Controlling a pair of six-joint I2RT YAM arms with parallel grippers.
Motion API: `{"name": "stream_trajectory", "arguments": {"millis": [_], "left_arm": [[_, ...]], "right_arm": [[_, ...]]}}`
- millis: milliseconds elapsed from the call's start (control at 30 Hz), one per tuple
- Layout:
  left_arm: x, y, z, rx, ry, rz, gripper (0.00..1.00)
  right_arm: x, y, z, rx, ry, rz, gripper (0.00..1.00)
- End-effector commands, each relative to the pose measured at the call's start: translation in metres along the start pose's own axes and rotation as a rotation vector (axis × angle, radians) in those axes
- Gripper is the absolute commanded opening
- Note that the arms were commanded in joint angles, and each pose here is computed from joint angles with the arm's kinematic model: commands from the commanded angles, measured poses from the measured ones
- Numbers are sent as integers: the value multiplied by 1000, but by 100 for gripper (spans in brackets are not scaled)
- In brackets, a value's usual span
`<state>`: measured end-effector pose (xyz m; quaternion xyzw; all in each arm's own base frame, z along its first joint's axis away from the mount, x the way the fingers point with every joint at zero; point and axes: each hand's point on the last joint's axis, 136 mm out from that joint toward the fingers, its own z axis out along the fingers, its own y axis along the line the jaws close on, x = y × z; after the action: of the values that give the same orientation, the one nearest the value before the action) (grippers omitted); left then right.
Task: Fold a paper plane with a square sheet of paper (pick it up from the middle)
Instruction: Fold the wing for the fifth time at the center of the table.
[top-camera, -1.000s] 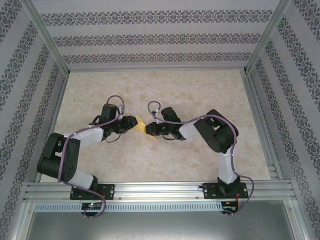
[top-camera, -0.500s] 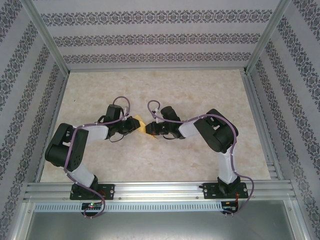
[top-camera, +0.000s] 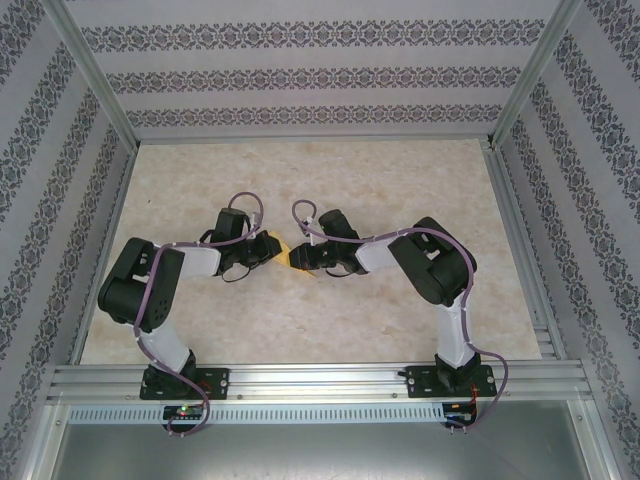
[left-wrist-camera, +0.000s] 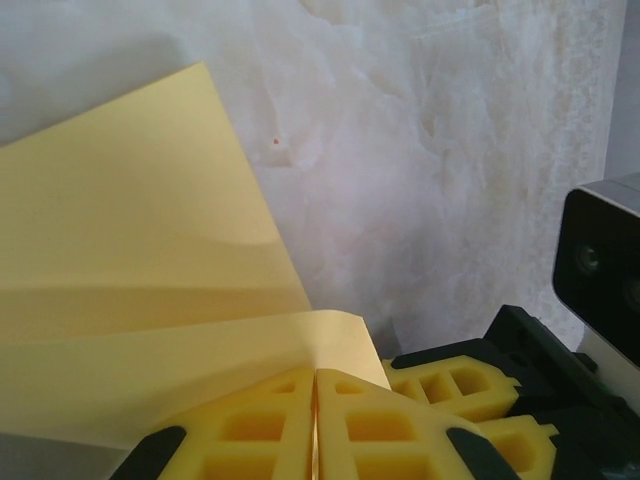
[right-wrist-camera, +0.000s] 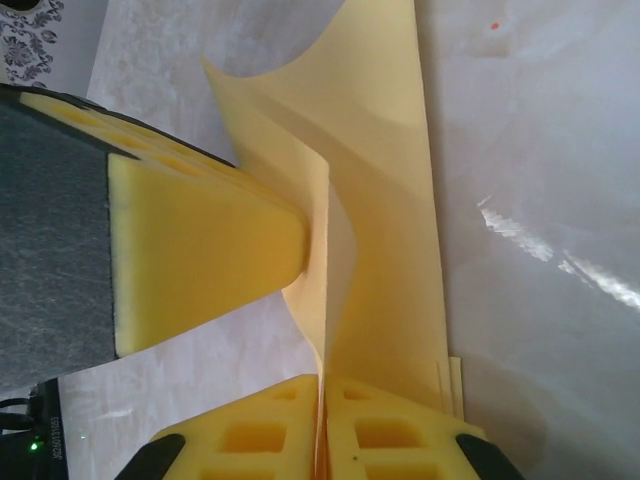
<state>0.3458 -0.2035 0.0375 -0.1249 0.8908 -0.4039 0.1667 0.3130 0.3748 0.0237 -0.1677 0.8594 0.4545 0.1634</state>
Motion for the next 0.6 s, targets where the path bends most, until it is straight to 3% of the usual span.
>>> {"name": "stream_trajectory", "arguments": {"millis": [0, 567], "left_arm": [[-7, -3, 6, -5, -24, 22, 9], [-8, -3, 12, 12, -16, 92, 6]], "right_arm": [[20, -26, 4, 67, 63, 44, 13], [0, 8, -15, -11, 48, 89, 21]]}}
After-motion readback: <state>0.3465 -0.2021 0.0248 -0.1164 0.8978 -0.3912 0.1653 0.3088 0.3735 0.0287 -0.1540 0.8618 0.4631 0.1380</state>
